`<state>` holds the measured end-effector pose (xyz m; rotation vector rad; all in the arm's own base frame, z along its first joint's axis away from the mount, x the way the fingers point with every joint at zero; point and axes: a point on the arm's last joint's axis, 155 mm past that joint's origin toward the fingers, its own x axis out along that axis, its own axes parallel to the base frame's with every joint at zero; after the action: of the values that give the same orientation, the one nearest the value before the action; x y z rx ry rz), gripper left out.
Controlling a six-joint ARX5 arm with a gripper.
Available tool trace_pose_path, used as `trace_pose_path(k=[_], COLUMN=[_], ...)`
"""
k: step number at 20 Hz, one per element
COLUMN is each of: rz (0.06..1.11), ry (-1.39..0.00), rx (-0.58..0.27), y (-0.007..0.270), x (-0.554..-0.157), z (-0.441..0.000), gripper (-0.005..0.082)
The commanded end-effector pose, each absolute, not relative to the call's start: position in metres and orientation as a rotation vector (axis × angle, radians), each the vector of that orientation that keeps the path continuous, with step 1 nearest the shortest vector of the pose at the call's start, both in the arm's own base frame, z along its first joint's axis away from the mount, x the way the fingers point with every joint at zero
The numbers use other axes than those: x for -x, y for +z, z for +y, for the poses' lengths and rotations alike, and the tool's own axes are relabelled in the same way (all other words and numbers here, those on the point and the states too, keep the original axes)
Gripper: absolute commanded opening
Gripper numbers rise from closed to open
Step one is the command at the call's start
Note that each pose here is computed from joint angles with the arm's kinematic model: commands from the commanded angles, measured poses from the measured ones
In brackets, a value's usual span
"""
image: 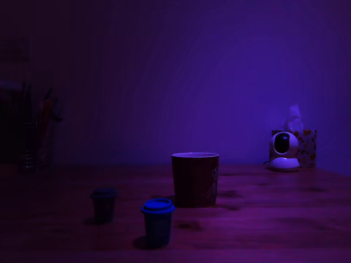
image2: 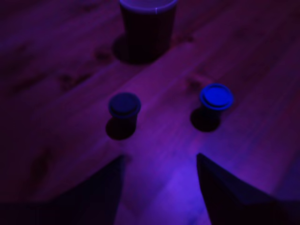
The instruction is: Pick up the coffee capsules on the table and drop them inside the coffee cup
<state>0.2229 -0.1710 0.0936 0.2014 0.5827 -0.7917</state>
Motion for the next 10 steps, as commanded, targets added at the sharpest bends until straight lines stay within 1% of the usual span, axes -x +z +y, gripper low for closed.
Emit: trace_pose_path(k=[1, 4, 5, 10], rz=[0.579, 0.644, 0.634, 0.6], ry=[-0.8, -0.801, -0.81, -0.837], rx=[-0.219, -0.228, -0.248, -0.234], y=[0.085, 0.063, 0.06, 0.048], x=[-0.227, -0.233, -0.237, -0.256], z=[-0.174, -0.176, -0.178, -0.193], gripper=[0.0443, 0.0443, 0.0443, 0.0443])
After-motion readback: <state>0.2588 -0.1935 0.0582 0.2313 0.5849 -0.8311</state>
